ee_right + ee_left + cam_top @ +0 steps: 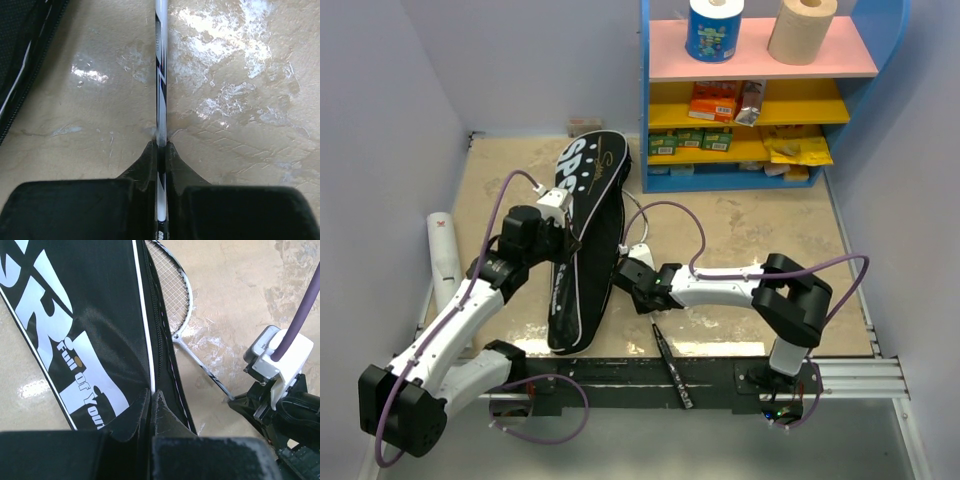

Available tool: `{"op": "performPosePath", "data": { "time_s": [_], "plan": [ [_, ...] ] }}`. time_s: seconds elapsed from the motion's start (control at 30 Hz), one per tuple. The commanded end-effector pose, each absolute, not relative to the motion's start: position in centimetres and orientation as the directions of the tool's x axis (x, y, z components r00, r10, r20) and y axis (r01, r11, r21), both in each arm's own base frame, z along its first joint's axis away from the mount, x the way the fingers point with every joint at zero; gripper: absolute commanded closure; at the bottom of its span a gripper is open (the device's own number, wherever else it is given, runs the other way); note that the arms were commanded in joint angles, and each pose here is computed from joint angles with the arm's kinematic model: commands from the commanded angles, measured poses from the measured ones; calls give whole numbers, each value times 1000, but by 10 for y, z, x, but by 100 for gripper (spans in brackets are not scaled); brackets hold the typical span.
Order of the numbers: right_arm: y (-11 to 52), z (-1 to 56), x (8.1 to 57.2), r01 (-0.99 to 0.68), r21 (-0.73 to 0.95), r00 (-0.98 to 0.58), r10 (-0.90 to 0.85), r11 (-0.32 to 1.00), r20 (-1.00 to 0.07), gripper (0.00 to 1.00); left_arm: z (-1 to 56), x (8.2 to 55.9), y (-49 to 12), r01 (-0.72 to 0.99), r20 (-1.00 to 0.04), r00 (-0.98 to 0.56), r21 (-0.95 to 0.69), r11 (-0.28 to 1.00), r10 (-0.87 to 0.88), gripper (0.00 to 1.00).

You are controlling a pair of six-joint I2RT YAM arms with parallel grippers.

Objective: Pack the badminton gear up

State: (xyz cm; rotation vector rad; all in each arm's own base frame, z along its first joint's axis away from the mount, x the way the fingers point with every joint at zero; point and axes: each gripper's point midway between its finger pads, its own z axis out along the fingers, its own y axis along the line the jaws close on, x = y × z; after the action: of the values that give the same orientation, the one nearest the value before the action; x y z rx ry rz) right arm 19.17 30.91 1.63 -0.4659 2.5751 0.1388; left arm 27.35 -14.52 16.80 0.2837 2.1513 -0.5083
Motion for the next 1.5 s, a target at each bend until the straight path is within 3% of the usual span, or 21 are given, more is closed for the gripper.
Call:
{"op": "performPosePath", "data": {
  "time_s": [0.0,0.33,0.83,1.07,1.47],
  "plan": [
    [286,17,184,-309,-92,-824,-314,947,-472,100,195,282,-149,421,-870,-492,-243,874,-5,100],
    [291,76,127,-312,35,-816,-249,949,-522,100,191,278,-155,443,-863,-506,-269,855,-9,100],
    [216,97,33,-258,-70,-821,-257,964,-510,100,184,281,-156,430,-847,-532,-276,860,-6,100],
    [191,106,20,-212,-112,-814,-239,971,-530,100,180,282,-152,414,-843,-537,-263,872,1,100],
    [223,148,30,-189,81,-758,-93,979,-645,100,177,282,-150,400,-836,-549,-259,879,4,100]
  ]
}}
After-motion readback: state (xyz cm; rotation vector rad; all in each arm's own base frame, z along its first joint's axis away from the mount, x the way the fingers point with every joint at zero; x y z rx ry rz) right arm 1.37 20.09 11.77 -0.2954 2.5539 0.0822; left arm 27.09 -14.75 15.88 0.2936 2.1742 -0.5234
